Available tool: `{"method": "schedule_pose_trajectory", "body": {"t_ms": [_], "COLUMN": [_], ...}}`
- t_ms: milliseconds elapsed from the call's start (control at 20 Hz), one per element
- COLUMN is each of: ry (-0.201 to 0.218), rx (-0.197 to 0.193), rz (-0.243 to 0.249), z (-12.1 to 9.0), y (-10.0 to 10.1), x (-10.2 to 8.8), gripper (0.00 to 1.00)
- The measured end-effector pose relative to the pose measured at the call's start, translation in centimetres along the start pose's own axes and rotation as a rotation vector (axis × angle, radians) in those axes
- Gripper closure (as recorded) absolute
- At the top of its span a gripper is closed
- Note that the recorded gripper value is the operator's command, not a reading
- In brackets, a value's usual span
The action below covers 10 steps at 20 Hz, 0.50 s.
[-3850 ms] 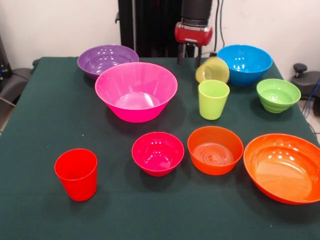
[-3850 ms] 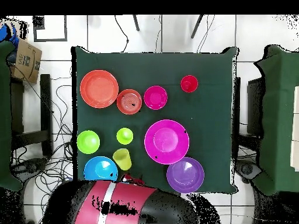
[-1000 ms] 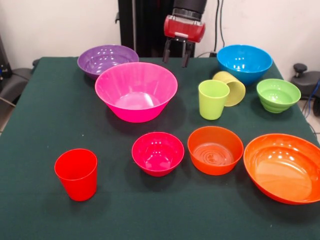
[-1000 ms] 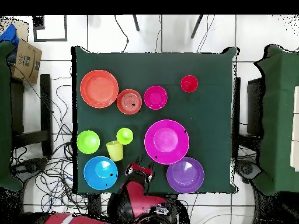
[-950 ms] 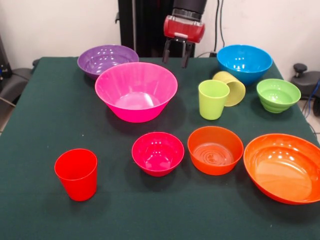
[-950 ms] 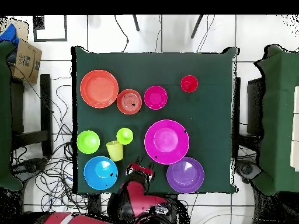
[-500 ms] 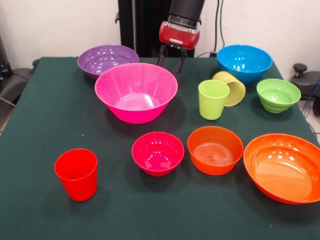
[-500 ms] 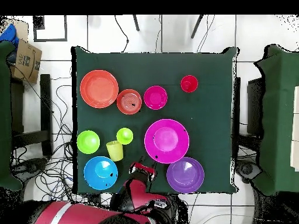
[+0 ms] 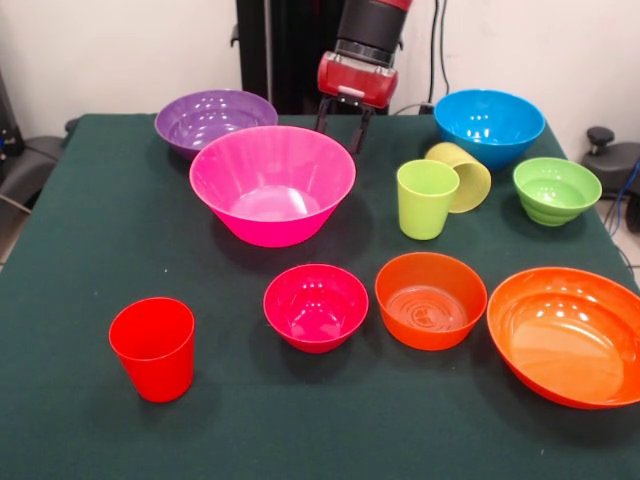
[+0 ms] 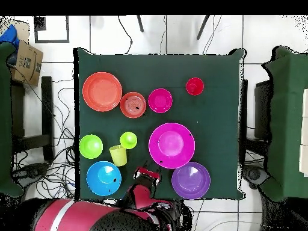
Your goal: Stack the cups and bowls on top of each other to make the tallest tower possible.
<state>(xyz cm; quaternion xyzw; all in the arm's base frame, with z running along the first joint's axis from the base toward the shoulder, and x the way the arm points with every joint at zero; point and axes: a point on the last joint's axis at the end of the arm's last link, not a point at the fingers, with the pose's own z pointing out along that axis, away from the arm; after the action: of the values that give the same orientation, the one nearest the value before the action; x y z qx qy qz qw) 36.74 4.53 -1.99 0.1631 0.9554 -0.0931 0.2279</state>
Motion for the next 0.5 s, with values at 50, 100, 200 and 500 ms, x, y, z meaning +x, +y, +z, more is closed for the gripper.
{"method": "schedule_pose_trajectory", "body": {"t_ms": [50,100,200,500], "ry": [0.004,0.006,0.012,0.015], "rx": [0.001,0.002,0.003,0.003], "rz": [-0.002,-0.003,-0.005,-0.008], "z": [0.13,0.16,0.24,0.25], "y": [-0.06,-0.08,-0.15,-0.1], "x": [0.28,0.39,0.67,0.86], "gripper": [0.0,0.0,0.0,0.0]}}
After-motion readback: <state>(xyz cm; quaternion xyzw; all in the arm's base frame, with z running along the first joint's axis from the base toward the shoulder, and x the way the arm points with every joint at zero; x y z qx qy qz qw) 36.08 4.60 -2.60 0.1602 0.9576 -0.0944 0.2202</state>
